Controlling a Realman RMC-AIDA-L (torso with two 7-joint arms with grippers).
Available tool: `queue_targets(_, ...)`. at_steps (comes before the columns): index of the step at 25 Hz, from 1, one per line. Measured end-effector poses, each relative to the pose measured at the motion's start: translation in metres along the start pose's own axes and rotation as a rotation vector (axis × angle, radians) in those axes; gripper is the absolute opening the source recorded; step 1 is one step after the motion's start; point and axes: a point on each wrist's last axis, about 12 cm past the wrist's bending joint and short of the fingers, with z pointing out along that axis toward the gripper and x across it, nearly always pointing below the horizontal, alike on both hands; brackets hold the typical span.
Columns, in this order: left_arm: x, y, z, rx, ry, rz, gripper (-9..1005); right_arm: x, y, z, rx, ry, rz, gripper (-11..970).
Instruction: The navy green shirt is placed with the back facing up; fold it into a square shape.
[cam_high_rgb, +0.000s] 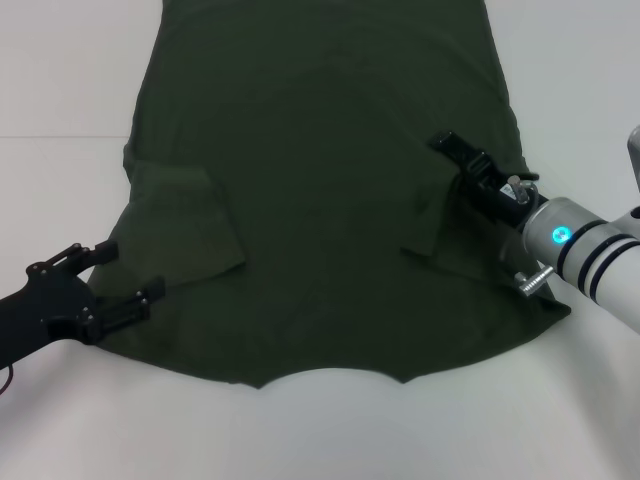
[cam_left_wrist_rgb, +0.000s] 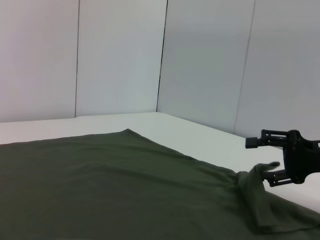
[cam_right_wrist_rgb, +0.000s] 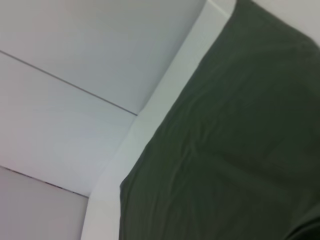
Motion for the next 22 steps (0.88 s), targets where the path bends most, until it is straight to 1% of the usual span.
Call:
queue_targets(6,0.001,-0.001,-0.002,0.000,0.001,0.000,862,0.002,0.007,0.004,-0.019,0.026,-0.037,947)
queue_targets(7,0.002,-0.001,-0.002,-0.001,0.001,0.000,862,0.003,0.010,0.006,-0.026,0.041,-0.066,947)
queue_targets(11,0.002,-0.001,-0.003,0.001,0.001,0.005,861,0.004,0.013,0.008,-0.035,0.058,-0.108,947)
queue_targets(17,0.004,-0.003,-0.004,0.001,0.001,0.000,861,0.003,0.011,0.005,-0.039,0.049,-0.109,946)
queue_targets(22,0.005,-0.004,-0.004,0.003,0.000,-0.004,862,0.001,0.009,-0.002,-0.093,0.045,-0.126,946)
